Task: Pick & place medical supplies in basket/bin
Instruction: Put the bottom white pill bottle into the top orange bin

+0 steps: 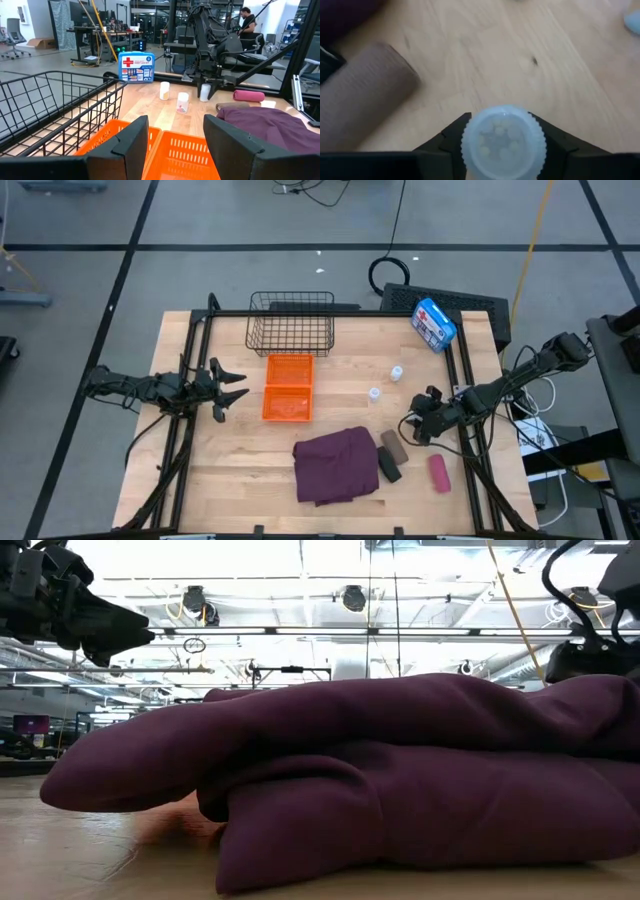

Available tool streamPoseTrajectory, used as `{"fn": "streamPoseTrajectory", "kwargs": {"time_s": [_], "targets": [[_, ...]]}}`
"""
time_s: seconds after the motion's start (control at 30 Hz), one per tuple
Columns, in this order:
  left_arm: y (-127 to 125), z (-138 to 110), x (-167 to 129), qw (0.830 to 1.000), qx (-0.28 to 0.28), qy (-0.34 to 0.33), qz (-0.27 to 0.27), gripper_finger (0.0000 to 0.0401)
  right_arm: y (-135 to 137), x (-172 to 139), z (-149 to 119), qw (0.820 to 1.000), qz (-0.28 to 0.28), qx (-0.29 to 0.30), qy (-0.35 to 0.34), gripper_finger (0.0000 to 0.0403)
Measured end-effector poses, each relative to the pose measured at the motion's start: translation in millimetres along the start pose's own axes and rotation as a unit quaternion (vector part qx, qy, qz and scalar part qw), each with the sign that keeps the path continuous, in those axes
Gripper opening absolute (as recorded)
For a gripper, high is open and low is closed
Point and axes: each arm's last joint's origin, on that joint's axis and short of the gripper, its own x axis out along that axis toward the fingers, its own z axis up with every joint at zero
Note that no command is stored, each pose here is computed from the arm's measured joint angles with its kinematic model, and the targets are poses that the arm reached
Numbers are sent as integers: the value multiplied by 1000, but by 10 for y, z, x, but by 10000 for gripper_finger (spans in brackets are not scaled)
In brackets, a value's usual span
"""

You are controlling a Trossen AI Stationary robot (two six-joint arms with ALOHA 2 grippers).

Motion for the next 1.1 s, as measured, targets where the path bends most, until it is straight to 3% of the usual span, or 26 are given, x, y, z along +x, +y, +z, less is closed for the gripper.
{"fn": "streamPoseTrajectory", "kwargs": {"time_s": [0.17,0.3,0.47,0.77,0.87,1.1], "targets": [[0,-1,0,1000,0,0,0,200,-10,81,-32,998,21,13,-49,132],[0,0,0,1000,0,0,0,200,49,70,63,992,29,-9,-121,131],[0,1,0,1000,0,0,0,200,153,-12,252,970,35,-37,-238,132],[0,2,0,1000,0,-1,0,200,255,-251,562,907,23,-66,-415,132],[0,2,0,1000,0,-1,0,200,249,-295,620,894,16,-72,-441,133],[0,3,0,1000,-1,-1,0,200,229,-286,636,894,10,-68,-442,133]]}}
